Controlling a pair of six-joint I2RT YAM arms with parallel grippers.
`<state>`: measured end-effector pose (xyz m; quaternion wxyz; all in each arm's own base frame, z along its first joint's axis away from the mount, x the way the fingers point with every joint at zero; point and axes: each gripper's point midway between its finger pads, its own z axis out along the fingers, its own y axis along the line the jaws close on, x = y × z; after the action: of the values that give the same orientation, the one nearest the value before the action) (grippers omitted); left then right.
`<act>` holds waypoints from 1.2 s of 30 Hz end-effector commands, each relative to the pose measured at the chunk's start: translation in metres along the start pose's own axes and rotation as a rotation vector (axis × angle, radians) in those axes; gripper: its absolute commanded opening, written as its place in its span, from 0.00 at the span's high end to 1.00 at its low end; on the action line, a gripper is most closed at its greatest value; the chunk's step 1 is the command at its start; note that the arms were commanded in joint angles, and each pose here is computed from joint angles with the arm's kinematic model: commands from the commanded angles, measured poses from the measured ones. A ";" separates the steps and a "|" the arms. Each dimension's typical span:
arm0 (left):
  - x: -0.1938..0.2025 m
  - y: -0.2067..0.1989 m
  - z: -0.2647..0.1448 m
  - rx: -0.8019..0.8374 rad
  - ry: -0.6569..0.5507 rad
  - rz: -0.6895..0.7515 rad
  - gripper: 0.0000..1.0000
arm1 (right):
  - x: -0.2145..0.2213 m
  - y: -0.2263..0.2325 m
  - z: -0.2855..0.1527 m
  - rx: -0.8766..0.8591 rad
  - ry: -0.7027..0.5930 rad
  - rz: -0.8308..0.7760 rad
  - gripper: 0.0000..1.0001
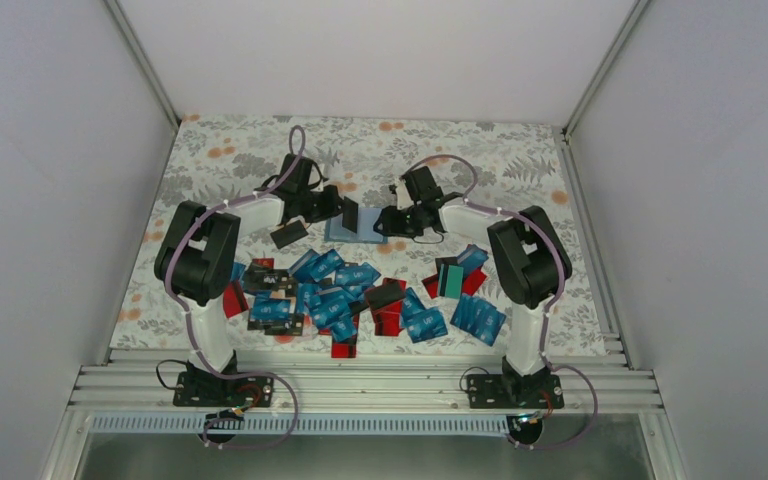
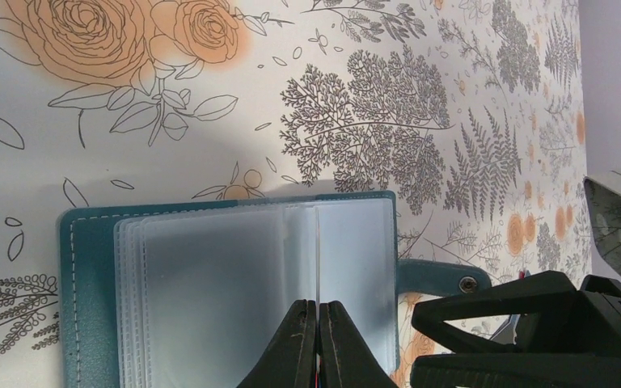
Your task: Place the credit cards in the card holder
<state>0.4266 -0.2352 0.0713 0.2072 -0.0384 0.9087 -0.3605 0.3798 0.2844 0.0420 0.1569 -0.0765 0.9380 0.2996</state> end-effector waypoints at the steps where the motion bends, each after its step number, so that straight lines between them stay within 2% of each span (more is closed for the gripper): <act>1: -0.014 -0.006 0.003 0.033 -0.034 0.011 0.98 | -0.020 0.009 -0.013 0.010 -0.063 -0.034 0.59; 13: -0.014 -0.001 0.012 0.044 -0.055 0.001 0.98 | -0.003 -0.022 0.002 0.091 -0.043 0.004 0.61; 36: 0.000 0.012 0.017 0.039 -0.044 -0.032 0.98 | 0.013 -0.030 0.013 0.080 -0.002 0.022 0.63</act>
<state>0.4345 -0.2377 0.0523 0.2198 -0.0559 0.8989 -0.3748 0.3822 0.2717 0.0263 0.1688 -0.0637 0.9459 0.2696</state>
